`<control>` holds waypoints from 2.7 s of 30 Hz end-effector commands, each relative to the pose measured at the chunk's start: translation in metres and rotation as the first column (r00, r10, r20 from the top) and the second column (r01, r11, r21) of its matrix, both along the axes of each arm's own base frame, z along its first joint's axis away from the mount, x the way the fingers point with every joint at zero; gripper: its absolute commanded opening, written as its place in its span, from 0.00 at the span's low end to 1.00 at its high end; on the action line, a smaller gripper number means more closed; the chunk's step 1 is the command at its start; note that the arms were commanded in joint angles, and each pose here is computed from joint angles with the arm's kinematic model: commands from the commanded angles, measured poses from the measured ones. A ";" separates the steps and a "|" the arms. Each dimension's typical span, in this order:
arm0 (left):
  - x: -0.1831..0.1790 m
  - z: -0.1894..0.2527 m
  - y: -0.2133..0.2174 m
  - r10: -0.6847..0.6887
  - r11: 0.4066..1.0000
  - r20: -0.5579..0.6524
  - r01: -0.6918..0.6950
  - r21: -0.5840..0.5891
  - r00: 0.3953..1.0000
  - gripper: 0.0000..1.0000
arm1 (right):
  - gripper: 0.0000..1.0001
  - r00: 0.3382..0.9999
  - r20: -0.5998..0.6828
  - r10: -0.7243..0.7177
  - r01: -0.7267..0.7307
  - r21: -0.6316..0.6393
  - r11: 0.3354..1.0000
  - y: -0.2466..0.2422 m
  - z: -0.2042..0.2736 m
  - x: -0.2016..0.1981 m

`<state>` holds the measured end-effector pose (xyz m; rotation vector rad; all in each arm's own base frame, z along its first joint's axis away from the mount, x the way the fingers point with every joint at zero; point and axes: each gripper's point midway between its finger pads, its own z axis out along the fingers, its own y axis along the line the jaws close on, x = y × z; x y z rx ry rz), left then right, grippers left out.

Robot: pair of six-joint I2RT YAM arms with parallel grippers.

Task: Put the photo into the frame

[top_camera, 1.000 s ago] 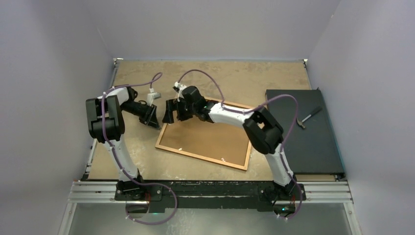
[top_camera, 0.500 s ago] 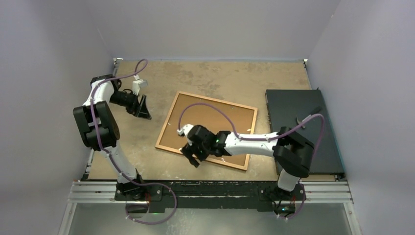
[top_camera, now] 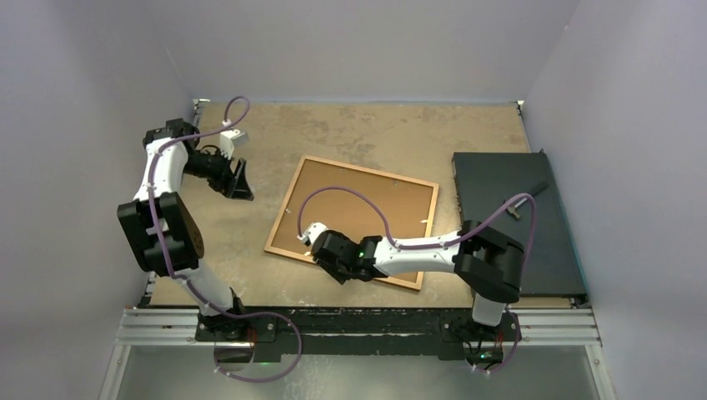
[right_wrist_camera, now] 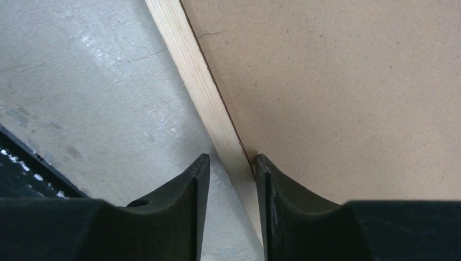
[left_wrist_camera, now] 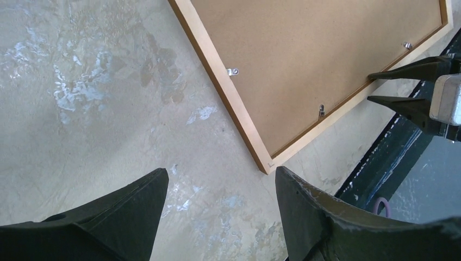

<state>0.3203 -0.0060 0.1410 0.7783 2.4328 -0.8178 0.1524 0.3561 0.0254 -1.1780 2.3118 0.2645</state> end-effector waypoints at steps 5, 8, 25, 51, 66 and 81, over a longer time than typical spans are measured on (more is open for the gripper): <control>-0.007 0.022 -0.014 -0.058 0.997 0.174 0.065 -0.034 0.983 0.71 | 0.15 0.998 0.058 -0.032 0.034 -0.031 0.999 0.002 -0.004 0.007; -0.026 0.024 -0.026 -0.196 0.978 0.321 0.210 -0.009 0.927 0.72 | 0.01 0.996 0.080 -0.027 0.026 0.019 0.999 0.020 0.021 0.016; -0.071 0.049 -0.050 -0.684 0.722 0.692 0.356 0.594 0.233 0.78 | 0.00 0.989 -0.064 0.136 -0.092 0.462 0.882 0.094 0.166 0.053; -0.064 0.084 -0.084 -0.847 0.498 0.532 0.330 0.802 -0.015 0.09 | 0.77 0.984 0.025 0.176 -0.168 0.453 0.876 0.077 0.251 0.066; -0.050 0.126 -0.100 -0.723 0.665 0.683 0.372 0.648 0.105 0.07 | 0.88 0.950 0.214 0.228 -0.274 0.223 0.935 0.021 0.237 0.046; -0.048 0.139 -0.101 -0.702 0.689 0.703 0.358 0.630 0.114 0.05 | 0.61 0.906 0.411 0.105 -0.149 0.076 0.986 0.029 0.233 0.101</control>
